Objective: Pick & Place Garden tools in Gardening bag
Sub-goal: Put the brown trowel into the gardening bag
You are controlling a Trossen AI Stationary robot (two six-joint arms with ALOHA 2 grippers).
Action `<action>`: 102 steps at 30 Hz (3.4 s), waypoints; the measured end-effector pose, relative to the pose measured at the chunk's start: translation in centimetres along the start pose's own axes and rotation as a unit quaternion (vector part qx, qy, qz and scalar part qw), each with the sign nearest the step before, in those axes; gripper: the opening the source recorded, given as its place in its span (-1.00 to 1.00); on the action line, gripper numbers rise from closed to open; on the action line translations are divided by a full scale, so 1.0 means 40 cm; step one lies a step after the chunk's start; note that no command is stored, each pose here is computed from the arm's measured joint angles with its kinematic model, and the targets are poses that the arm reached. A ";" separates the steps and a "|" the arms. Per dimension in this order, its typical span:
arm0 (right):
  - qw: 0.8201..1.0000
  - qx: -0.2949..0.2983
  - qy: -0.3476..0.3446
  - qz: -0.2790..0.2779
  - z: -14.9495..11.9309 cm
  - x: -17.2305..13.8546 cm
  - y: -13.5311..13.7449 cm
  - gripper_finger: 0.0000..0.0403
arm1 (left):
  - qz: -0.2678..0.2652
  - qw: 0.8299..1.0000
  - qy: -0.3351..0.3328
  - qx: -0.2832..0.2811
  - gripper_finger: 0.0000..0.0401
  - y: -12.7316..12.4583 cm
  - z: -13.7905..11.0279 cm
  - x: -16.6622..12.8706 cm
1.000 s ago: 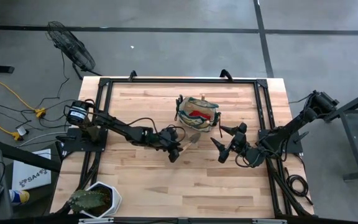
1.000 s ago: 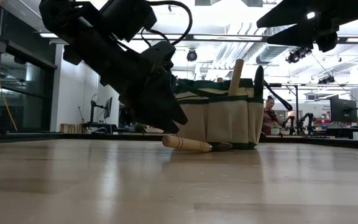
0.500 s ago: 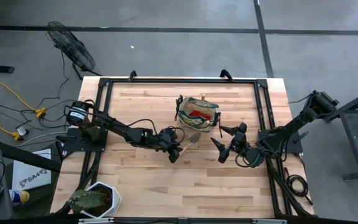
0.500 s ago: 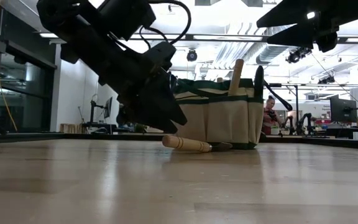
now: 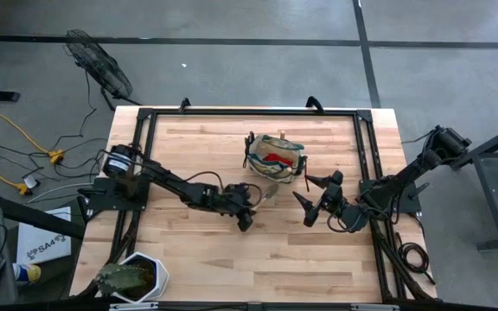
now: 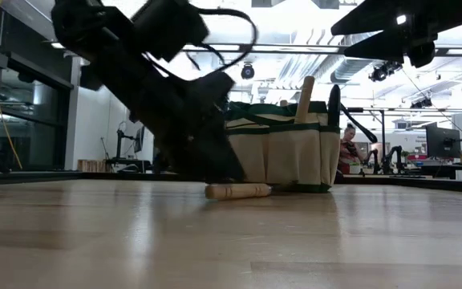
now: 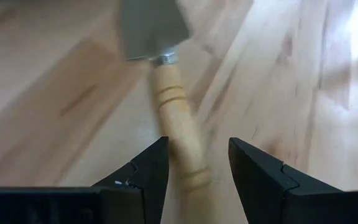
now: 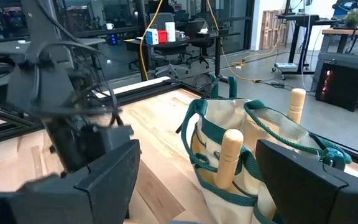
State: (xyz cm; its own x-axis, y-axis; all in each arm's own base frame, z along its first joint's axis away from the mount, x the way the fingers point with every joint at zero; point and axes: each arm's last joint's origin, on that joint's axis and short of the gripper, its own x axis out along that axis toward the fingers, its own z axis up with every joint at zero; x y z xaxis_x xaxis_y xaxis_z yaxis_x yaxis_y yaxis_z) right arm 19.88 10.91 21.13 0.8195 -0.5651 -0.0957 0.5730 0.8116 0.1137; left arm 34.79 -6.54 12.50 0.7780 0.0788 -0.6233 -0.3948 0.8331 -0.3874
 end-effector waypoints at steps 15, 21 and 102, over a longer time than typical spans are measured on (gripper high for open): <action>1.000 0.003 0.016 0.014 -0.011 0.001 0.000 0.55 | 0.032 0.997 0.057 0.033 -0.24 -0.022 0.005 0.052; 1.000 0.003 0.016 0.016 -0.012 0.001 0.000 0.55 | 0.049 0.995 0.076 0.043 -0.56 -0.012 -0.004 0.050; 0.893 -0.436 0.096 0.049 -0.171 0.212 0.207 -0.67 | -0.003 0.978 0.177 0.114 -0.69 -0.163 0.258 -0.134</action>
State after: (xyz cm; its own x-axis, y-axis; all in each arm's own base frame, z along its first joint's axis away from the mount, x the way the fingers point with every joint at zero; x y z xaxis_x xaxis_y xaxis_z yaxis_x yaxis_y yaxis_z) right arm 31.49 13.85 14.47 0.7994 -0.5177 -0.3050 0.2017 0.7094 -0.6753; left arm 38.23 -6.76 25.38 0.5471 -0.0873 -0.8325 -0.2396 0.9366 -0.2557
